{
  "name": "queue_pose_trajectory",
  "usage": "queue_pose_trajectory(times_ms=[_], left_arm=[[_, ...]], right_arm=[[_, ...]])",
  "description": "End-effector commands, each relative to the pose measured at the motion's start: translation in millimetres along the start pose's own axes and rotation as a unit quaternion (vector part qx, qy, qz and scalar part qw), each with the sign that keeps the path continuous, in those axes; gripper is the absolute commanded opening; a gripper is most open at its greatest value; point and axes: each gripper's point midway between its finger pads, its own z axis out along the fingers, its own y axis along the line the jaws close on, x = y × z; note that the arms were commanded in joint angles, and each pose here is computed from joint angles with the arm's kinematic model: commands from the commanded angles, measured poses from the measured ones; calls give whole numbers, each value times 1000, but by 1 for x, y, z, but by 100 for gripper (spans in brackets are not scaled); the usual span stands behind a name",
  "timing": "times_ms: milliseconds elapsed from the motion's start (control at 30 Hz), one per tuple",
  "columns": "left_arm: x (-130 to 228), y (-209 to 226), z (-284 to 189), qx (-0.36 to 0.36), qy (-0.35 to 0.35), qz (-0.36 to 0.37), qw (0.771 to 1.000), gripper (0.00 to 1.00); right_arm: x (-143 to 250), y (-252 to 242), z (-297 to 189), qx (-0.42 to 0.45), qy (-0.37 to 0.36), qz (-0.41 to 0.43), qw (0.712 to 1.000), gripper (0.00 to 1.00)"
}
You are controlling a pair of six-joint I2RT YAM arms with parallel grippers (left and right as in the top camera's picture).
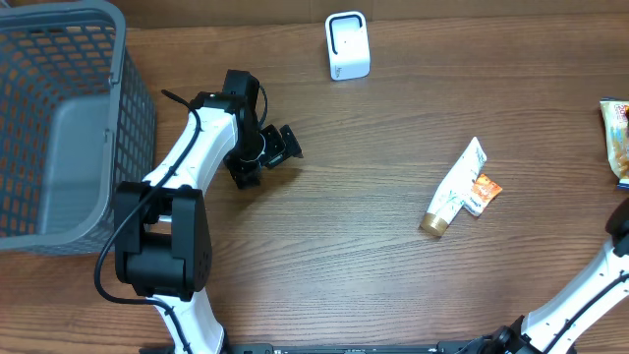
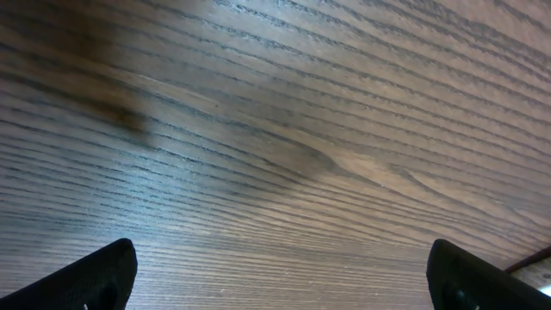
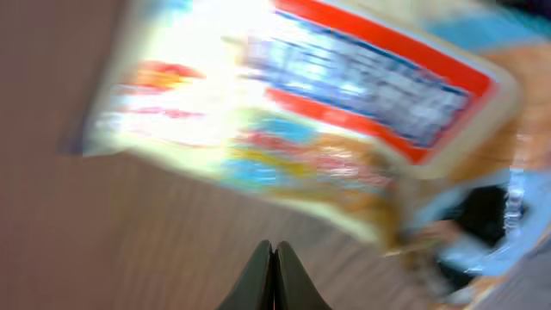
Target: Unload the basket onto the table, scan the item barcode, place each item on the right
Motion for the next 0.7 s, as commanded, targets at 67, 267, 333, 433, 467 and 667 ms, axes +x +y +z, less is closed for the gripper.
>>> queue_pose_trajectory(times_ms=[67,267,333,433,467,667], left_arm=[[-2,-3,-2,3,-4,7,1000,100],[-2,-3,-2,3,-4,7,1000,100],[-2,-3,-2,3,-4,7,1000,100],[-2,-3,-2,3,-4,7,1000,100],[-2,-3,-2,3,-4,7,1000,100],[5,-2,-2,2,13,4,1000,100]], right_arm=[[22,82,-94,-184,31,-39,982,6],[98,99,-121,-211,150,-82,963,44],[123,103,-121,-202,178,-123,955,50],[160,111,-121,-183,215,-178,943,56],[172,113,-120,-167,223,-192,941,56],[220,140,-120,-138,241,-226,934,41]])
